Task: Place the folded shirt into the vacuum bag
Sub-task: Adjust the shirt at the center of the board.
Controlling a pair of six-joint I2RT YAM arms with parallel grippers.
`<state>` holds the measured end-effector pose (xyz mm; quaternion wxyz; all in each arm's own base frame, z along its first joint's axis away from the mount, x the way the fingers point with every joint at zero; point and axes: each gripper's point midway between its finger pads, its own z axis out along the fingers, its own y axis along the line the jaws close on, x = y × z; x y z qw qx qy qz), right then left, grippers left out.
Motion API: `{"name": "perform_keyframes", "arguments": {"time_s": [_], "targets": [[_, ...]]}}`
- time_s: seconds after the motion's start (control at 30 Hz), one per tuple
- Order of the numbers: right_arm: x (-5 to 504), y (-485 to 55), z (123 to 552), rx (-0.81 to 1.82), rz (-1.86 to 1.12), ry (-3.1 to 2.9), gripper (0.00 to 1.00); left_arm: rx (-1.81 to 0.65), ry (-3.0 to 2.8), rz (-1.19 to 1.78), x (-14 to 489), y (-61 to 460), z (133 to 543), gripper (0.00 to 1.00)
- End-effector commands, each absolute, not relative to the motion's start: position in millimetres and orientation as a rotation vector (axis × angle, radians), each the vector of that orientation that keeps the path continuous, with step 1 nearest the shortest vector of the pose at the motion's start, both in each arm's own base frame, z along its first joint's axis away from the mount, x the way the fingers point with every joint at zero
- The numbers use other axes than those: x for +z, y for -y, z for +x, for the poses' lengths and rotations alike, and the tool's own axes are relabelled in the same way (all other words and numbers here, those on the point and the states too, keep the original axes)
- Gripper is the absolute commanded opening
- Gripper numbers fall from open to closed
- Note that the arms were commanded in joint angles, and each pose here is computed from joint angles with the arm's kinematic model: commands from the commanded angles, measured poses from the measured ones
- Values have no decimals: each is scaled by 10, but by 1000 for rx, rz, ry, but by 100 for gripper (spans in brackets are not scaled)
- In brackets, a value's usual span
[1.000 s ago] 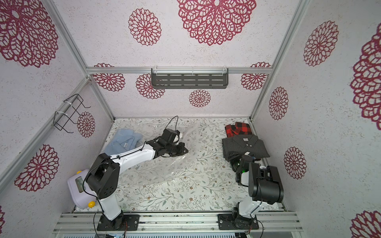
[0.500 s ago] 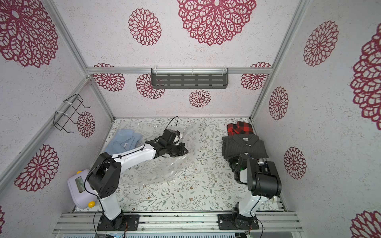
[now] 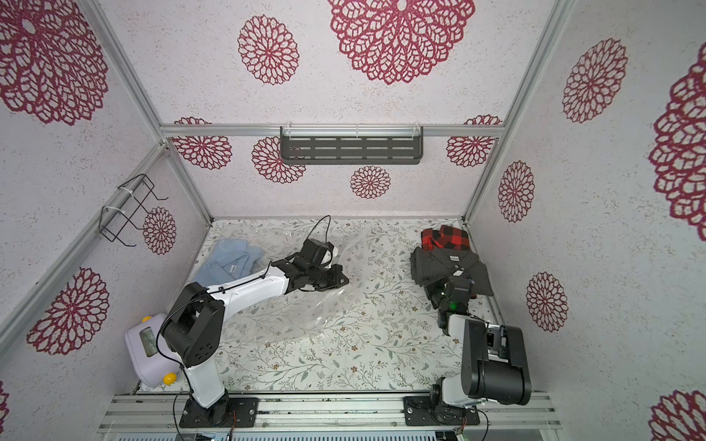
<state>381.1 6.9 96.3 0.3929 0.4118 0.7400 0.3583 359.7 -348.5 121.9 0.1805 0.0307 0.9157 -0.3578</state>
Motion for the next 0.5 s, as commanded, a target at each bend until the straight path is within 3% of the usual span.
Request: {"name": "perform_keyframes", "arguments": {"time_s": [0.0, 0.3, 0.37, 0.47], "targets": [[1125, -309, 3752, 959, 926, -1919, 0, -1006, -2569, 82, 1217, 3465, 3640, 0], [838, -1036, 3616, 1011, 811, -2073, 1, -1004, -2564, 79, 1227, 3462, 3640, 0], [773, -1145, 3586, 1032, 782, -2109, 34, -997, -2566, 76, 1224, 3444, 3623, 0], [782, -1175, 3502, 986, 715, -2152, 57, -985, -2566, 72, 1239, 3411, 3608, 0]]}}
